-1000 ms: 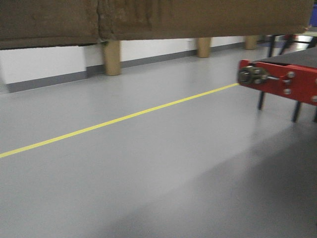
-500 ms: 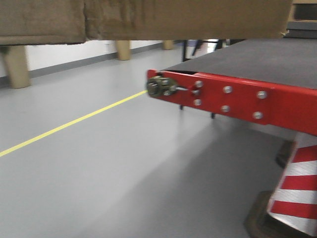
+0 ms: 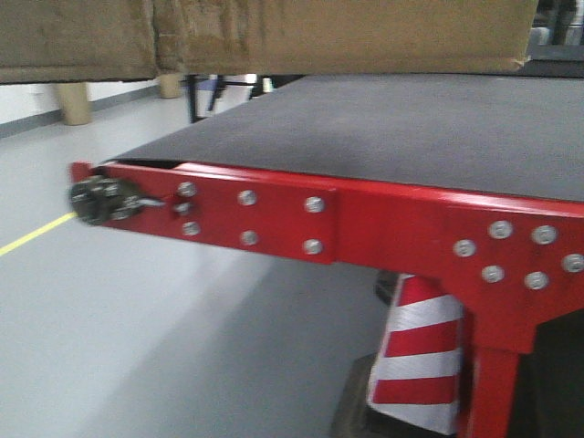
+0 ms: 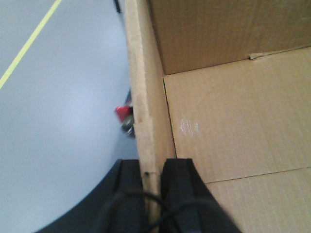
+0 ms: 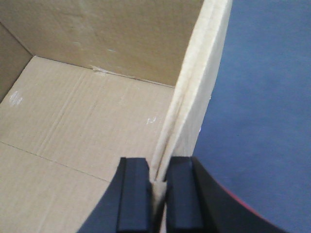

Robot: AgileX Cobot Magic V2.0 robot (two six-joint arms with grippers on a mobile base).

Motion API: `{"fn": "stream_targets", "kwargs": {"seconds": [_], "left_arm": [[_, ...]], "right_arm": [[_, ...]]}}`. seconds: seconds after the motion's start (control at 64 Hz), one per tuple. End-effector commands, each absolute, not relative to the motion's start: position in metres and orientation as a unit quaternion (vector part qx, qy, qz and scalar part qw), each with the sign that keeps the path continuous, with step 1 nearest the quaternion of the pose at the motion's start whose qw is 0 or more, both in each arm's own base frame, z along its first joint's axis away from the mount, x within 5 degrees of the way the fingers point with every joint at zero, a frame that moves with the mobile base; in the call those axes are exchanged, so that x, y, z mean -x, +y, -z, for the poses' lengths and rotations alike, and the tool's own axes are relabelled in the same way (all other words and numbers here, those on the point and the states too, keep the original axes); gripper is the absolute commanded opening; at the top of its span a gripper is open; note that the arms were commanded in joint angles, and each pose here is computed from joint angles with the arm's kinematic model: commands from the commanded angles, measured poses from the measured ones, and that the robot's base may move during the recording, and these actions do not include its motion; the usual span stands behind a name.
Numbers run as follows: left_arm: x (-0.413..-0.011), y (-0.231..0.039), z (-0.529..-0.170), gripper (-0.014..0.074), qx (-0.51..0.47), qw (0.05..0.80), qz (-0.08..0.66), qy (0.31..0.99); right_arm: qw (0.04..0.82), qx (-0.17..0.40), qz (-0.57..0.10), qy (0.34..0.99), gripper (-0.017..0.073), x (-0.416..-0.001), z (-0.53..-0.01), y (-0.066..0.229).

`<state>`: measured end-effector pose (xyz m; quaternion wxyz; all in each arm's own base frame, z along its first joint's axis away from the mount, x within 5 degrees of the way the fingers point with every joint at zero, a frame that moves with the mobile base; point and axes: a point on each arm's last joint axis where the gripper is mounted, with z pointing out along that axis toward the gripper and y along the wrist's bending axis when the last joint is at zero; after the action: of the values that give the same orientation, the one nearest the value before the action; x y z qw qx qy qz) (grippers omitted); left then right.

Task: Grab carton from right shelf to conveyor
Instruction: 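Carry the carton over the black conveyor belt with both grippers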

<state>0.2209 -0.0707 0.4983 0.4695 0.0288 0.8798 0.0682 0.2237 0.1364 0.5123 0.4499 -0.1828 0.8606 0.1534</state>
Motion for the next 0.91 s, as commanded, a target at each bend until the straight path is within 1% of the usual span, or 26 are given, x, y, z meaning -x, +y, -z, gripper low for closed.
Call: {"fn": "stream_targets", "kwargs": {"seconds": [0.0,0.891], "left_arm": [[-0.2201,-0.0676,-0.5043,-0.0020,-0.031,0.491,-0.088,0.866],[-0.2201,-0.0674,-0.5044,-0.0020,-0.031,0.491,-0.089,0.866]], "right_arm": [[0.474,0.188,-0.158,0.845,-0.0067,-0.2203,-0.5200,0.1350],[0.474,0.188,-0.158,0.845,-0.0067,-0.2203,-0.5200,0.1350]]}}
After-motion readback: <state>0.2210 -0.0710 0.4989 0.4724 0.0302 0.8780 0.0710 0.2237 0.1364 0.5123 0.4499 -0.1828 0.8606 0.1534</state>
